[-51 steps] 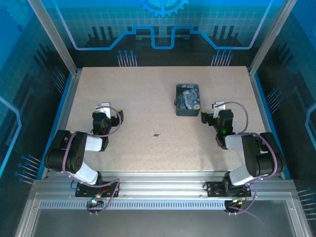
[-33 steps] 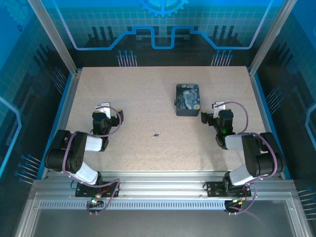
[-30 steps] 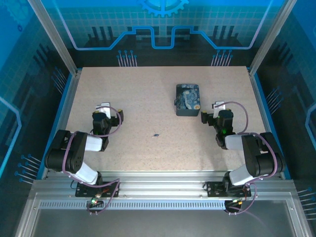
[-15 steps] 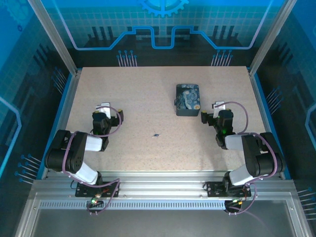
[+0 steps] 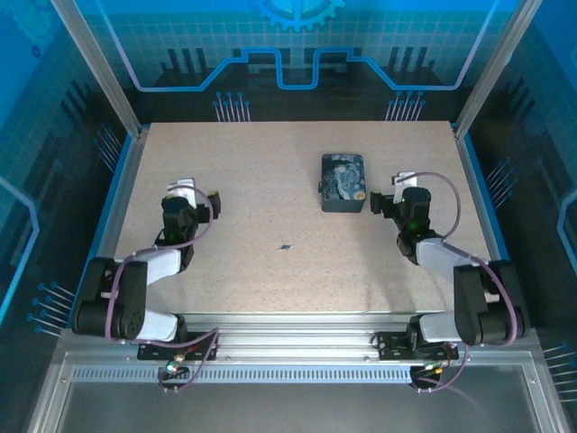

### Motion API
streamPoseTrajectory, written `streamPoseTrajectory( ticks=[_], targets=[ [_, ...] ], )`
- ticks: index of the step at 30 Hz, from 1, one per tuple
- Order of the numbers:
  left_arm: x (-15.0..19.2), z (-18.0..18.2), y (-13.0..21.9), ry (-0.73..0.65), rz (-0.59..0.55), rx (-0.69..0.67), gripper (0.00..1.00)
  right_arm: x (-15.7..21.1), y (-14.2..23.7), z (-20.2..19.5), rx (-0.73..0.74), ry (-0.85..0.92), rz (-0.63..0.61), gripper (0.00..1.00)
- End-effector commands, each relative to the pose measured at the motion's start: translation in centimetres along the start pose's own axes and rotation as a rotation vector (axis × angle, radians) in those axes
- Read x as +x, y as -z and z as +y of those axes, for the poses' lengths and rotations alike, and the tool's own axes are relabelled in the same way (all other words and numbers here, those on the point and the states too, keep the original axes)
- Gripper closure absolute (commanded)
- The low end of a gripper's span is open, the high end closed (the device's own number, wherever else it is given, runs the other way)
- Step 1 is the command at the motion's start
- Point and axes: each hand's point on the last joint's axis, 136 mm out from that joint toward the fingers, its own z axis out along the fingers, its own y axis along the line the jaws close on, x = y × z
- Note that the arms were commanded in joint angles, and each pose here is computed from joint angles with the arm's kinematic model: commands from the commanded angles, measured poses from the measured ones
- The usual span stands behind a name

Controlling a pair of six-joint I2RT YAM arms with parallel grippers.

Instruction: Unlock the padlock with the key

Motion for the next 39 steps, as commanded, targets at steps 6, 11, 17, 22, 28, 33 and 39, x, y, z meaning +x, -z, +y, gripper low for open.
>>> streamPoseTrajectory(
  ticks=[6, 11, 17, 22, 28, 33, 39],
  targets=[
    [-3.9, -0.5, 1.8, 0.378, 0.110, 0.000, 0.01, -2.4, 3.2, -1.8, 0.025, -0.421, 0.117, 0.00],
    [-5.3, -4.3, 3.6, 0.536, 0.158, 0.243, 0.01, -3.4, 1.9, -0.5, -0.113, -0.595, 0.247, 0.00],
    [-2.6, -7.4, 6.7, 0.611, 0.345, 0.378, 0.01, -4.2, -1.6, 2.2, -0.212, -0.589, 0.378, 0.00],
    [-0.5, -9.6, 9.7, 0.583, 0.478, 0.447, 0.01, -3.8, -6.0, 4.9, -0.239, -0.578, 0.483, 0.00],
    [1.0, -11.4, 12.0, 0.569, 0.566, 0.516, 0.01, -2.9, -11.0, 8.1, -0.241, -0.564, 0.586, 0.00],
    [1.6, -11.9, 12.5, 0.557, 0.589, 0.535, 0.01, -2.6, -14.1, 10.3, -0.244, -0.546, 0.635, 0.00],
    [3.2, -12.2, 12.1, 0.578, 0.624, 0.534, 0.01, -2.4, -15.7, 13.7, -0.298, -0.490, 0.679, 0.00]
  ],
)
